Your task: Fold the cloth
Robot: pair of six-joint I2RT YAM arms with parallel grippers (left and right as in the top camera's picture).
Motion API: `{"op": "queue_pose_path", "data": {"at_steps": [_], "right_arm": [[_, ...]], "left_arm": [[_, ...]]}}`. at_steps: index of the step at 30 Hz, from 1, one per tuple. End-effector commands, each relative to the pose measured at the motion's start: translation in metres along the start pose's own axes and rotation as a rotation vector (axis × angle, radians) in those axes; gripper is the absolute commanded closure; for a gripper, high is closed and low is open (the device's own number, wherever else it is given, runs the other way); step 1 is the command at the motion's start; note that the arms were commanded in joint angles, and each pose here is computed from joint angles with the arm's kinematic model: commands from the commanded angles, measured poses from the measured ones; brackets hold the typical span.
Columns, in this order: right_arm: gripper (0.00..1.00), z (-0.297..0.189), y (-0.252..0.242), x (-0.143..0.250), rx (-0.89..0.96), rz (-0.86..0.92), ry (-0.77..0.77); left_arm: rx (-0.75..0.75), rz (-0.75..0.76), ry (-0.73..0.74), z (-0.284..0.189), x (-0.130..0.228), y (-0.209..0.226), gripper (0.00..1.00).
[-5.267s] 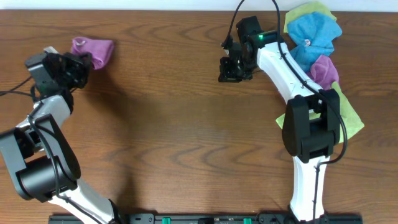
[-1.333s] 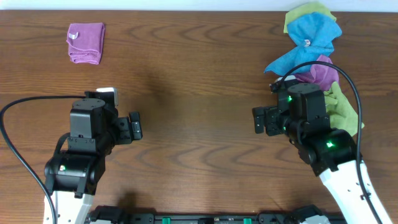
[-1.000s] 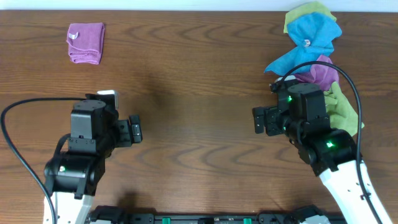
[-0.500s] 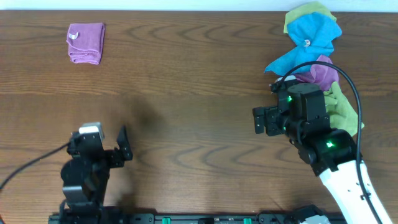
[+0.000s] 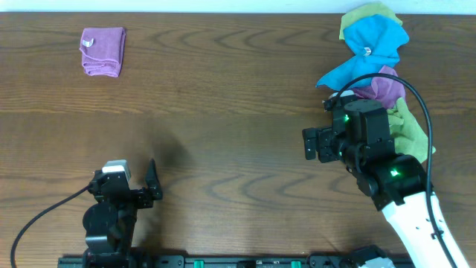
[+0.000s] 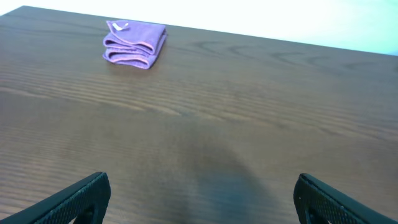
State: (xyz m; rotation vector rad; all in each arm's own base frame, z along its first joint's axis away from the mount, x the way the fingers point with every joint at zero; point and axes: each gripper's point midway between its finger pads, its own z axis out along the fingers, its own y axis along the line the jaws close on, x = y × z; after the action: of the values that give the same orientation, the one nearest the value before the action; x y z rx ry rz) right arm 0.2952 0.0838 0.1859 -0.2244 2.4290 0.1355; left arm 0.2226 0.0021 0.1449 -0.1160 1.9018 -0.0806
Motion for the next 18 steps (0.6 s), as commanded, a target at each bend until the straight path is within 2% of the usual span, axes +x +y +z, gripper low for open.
{"op": "queue_pose_path", "data": {"at_steps": [1,10,18], "right_arm": [[0.01,-0.003,0.0,-0.003,0.003,-0.001,-0.013],[0.01,-0.003,0.0,-0.003,0.003,-0.001,-0.013],[0.01,-0.003,0.0,-0.003,0.003,-0.001,-0.013]], "left_arm": [[0.021,0.018,0.005,0.003,0.009,-0.002,0.05],[0.065,0.02,0.034,0.01,0.03,-0.008,0.05],[0.036,0.023,0.033,0.01,0.03,-0.003,0.05]]}}
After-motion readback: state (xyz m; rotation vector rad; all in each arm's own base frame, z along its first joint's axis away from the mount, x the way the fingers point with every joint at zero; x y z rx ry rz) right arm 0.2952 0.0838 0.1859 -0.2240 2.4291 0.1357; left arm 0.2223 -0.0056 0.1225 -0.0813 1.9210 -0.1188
